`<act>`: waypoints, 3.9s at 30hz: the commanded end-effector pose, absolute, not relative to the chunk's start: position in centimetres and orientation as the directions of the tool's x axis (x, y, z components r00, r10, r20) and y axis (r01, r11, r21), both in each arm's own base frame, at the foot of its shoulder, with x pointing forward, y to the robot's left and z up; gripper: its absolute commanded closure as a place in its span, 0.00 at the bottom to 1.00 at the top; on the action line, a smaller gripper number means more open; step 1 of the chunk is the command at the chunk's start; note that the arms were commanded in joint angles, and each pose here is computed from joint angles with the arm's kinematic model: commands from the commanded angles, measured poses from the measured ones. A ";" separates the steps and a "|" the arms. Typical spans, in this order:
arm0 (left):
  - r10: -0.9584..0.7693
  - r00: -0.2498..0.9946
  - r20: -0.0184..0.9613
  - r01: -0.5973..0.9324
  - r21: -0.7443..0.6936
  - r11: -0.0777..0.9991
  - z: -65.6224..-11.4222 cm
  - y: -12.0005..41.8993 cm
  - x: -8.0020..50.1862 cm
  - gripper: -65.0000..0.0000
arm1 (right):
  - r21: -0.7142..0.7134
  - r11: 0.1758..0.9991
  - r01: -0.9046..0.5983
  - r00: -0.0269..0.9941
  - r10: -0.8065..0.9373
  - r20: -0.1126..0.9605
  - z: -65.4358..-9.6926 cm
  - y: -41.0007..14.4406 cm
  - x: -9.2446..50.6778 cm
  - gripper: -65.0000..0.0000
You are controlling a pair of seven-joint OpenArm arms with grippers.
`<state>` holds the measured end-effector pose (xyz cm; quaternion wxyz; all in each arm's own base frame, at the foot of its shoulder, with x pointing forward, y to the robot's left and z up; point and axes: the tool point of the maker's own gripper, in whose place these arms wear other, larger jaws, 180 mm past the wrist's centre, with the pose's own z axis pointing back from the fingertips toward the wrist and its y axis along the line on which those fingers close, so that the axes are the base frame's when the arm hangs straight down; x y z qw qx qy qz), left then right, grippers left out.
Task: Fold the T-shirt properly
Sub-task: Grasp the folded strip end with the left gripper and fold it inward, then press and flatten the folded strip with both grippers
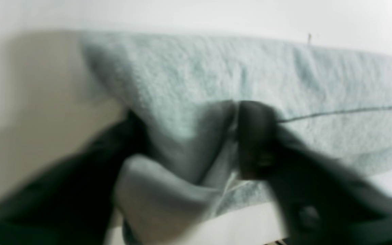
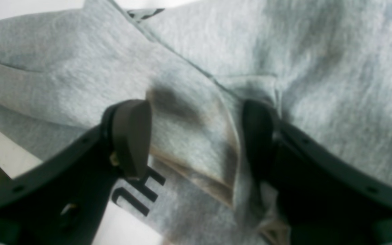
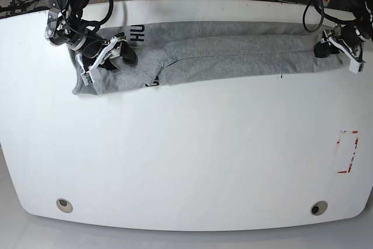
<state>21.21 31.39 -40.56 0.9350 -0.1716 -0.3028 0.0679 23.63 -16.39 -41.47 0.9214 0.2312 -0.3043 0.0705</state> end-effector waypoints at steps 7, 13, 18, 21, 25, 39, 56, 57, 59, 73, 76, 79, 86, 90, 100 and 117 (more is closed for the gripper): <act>0.119 0.781 0.614 0.058 -0.260 0.964 -37.4 31.4 22.2 0.95 | 0.358 0.896 -0.265 0.824 0.017 0.566 -42.0 -17.1 23.2 0.58; -0.065 0.712 0.699 0.198 -0.111 0.974 -32.6 28.3 22.9 0.95 | 0.358 0.896 -0.265 0.824 0.017 0.566 -42.0 -17.1 23.2 0.57; -0.185 0.711 0.678 0.340 -0.101 0.935 -32.2 22.7 23.0 0.95 | 0.358 0.896 -0.265 0.824 0.017 0.566 -42.0 -17.1 23.2 0.57; -0.187 0.675 0.714 0.429 -0.173 0.887 -32.2 17.2 24.5 0.95 | 0.358 0.895 -0.266 0.824 0.018 0.566 -42.0 -17.0 23.2 0.57; -0.188 0.641 0.744 0.516 -0.236 0.824 -31.9 11.9 25.5 0.95 | 0.357 0.895 -0.267 0.824 0.019 0.567 -41.9 -17.0 23.3 0.57; -0.249 0.666 0.703 0.616 -0.331 0.715 -34.4 4.1 26.6 0.90 | 0.360 0.894 -0.268 0.820 0.015 0.572 -41.7 -17.0 23.4 0.57; -0.353 0.602 0.716 0.750 -0.357 0.556 -32.2 -4.1 25.0 0.37 | 0.360 0.893 -0.270 0.820 0.017 0.572 -41.7 -16.9 23.4 0.57; -0.343 0.593 0.729 0.757 -0.358 0.547 -31.4 -5.0 24.9 0.37 | 0.360 0.893 -0.270 0.820 0.017 0.572 -41.7 -16.9 23.4 0.57; -0.306 0.586 0.750 0.750 -0.358 0.556 -29.9 -5.5 25.6 0.37 | 0.360 0.893 -0.270 0.820 0.017 0.572 -41.7 -16.9 23.4 0.57; -0.315 0.634 0.706 0.663 -0.286 0.692 -31.4 1.4 26.2 0.37 | 0.301 0.909 -0.287 0.755 0.021 0.656 -38.1 -18.2 25.4 0.54; -0.333 0.665 0.669 0.624 -0.253 0.739 -32.7 4.8 25.7 0.37 | 0.334 0.905 -0.264 0.729 -0.040 0.683 -36.4 -19.0 25.8 0.36; -0.345 0.689 0.638 0.590 -0.218 0.777 -33.5 7.8 25.4 0.38 | 0.384 0.893 -0.233 0.678 -0.134 0.722 -34.4 -20.4 26.9 0.20; -0.295 0.724 0.623 0.494 -0.171 0.852 -34.4 12.4 25.0 0.74 | 0.395 0.914 -0.094 0.651 -0.243 0.719 -33.4 -26.8 27.3 0.14; -0.332 0.728 0.600 0.498 -0.130 0.858 -35.2 13.2 24.4 0.84 | 0.418 0.908 0.023 0.684 -0.319 0.656 -35.2 -31.1 26.4 0.14; -0.423 0.730 0.537 0.543 -0.080 0.836 -37.4 14.2 23.4 0.86 | 0.492 0.866 0.089 0.723 -0.396 0.566 -38.5 -30.7 24.9 0.13; -0.380 0.754 0.536 0.517 -0.126 0.847 -39.2 14.4 23.4 0.86 | 0.553 0.833 -0.019 0.779 -0.335 0.531 -40.4 -22.7 23.4 0.24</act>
